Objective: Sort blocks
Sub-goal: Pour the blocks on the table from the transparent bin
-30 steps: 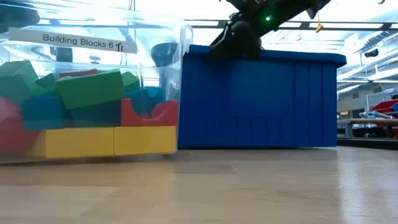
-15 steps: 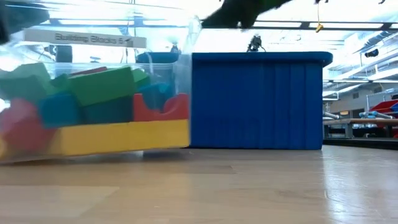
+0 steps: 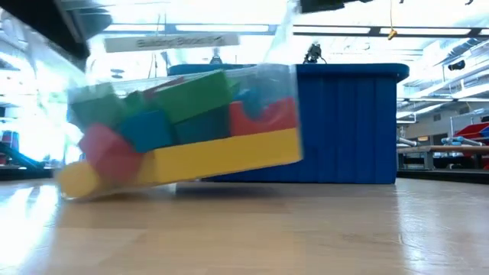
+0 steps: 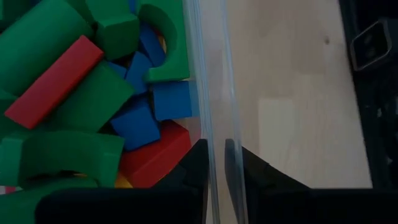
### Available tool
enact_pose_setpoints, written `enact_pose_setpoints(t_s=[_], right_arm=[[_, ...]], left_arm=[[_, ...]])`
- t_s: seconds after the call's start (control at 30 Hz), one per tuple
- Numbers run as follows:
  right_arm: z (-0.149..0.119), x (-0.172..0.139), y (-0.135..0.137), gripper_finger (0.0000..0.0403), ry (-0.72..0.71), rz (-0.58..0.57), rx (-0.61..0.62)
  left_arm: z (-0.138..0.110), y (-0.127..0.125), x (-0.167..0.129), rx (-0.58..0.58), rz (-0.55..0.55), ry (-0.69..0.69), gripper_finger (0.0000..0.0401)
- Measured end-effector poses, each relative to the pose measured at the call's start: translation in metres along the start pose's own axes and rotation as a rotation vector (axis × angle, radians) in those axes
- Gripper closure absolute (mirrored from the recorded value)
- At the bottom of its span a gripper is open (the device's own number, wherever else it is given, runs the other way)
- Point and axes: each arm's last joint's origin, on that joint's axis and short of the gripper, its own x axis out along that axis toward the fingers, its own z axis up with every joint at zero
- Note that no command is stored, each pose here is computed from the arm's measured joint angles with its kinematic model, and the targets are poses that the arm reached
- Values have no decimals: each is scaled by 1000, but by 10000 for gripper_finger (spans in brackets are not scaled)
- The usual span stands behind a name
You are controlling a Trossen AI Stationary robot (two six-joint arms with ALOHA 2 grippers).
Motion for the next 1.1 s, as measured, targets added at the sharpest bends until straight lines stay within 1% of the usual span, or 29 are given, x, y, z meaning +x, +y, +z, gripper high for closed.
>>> enact_pose_setpoints(t_s=[0.1,0.27,0.43,0.5,0.57,0.7,0.8,0.9,0.97,1.07,1.1], right_arm=[[-1,-1,11,186,16,35,-28],[6,-2,18,186,-41,37,-46],[6,-4,26,186,-33,60,-61],[5,-1,28,186,-25,67,-31],[5,0,29,184,-23,68,27],[14,-2,25,171,-45,64,215],[22,-5,17,162,-34,85,330],[16,-2,13,163,26,114,409],[15,3,13,168,37,141,440],[16,12,19,180,26,167,441],[13,13,23,185,46,179,421]], left_arm=[[4,0,3,6,-20,-21,349],[7,2,4,-7,-22,-31,348],[9,3,5,-14,-17,-47,342],[10,3,5,-23,-14,-48,333],[12,5,7,-44,-22,-51,317],[16,8,8,-54,-12,-61,285],[19,10,10,-68,-17,-75,279],[22,11,11,-71,-20,-90,282],[23,12,11,-75,-21,-96,289],[27,13,12,-78,-32,-122,317],[28,13,12,-73,-32,-129,331]])
